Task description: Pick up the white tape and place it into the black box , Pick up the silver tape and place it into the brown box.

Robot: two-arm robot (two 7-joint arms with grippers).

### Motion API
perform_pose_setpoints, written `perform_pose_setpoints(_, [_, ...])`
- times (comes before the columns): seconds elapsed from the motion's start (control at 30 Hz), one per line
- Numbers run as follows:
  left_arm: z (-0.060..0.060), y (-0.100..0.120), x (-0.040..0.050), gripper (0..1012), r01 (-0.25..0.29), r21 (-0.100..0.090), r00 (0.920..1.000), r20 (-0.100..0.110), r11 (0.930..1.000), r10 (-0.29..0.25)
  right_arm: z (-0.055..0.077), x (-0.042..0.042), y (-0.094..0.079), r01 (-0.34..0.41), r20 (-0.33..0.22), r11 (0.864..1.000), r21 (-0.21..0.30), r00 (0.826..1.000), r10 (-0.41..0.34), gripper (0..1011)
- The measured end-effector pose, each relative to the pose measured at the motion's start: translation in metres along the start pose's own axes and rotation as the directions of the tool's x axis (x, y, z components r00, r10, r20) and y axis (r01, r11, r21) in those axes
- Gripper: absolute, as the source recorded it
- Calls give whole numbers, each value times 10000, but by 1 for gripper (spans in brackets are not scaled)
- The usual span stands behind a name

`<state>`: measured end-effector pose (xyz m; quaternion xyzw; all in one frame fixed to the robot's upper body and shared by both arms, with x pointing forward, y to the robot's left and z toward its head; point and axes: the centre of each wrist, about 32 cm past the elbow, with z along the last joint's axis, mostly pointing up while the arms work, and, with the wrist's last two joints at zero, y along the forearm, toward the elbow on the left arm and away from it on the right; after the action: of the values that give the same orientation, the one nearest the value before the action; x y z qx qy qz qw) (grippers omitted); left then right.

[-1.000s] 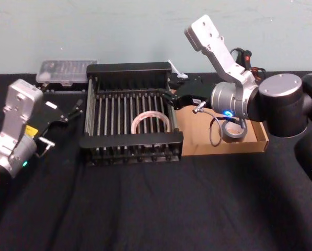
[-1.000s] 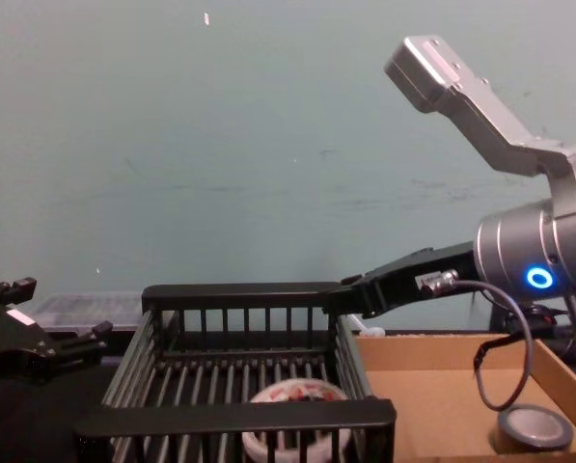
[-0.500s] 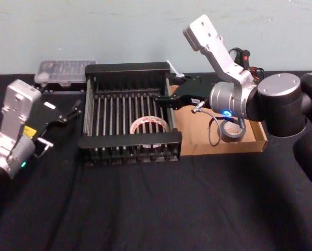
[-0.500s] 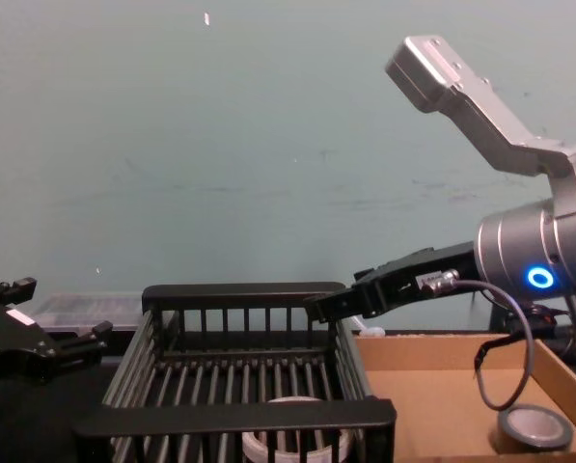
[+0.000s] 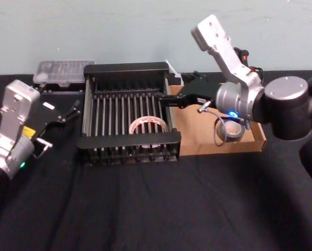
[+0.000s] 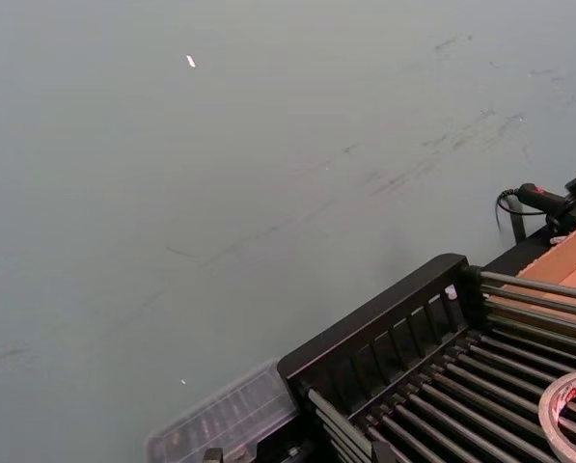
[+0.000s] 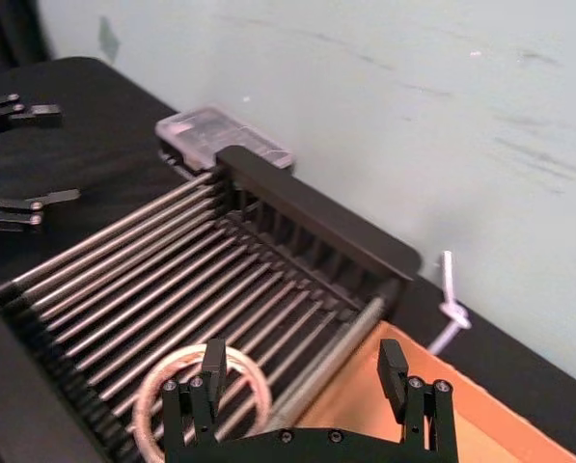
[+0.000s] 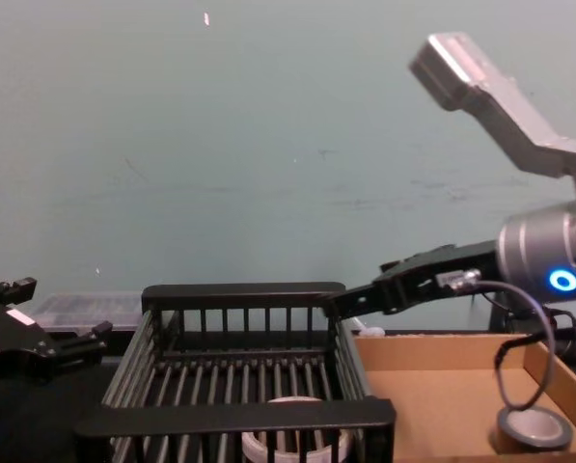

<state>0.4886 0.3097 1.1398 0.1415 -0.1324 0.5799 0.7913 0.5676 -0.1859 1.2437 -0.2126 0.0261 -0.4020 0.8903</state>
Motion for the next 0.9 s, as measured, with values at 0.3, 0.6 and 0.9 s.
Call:
perform_pose_setpoints(0.3, [0,0,0,1001,1,0,10000,0,10000,-1,-193,37,-237,1288,18,9876,898,9916,-1294,1002])
perform_pose_setpoints(0.6, [0,0,0,1002,1,0,10000,0,10000,-1,-599,-71,-491,2489,235,9553,1596,9665,-2557,1002])
perform_pose_setpoints(0.9, [0,0,0,1001,0,0,10000,0,10000,0,-1017,-201,-662,3107,261,9294,1990,9464,-3220,1002])
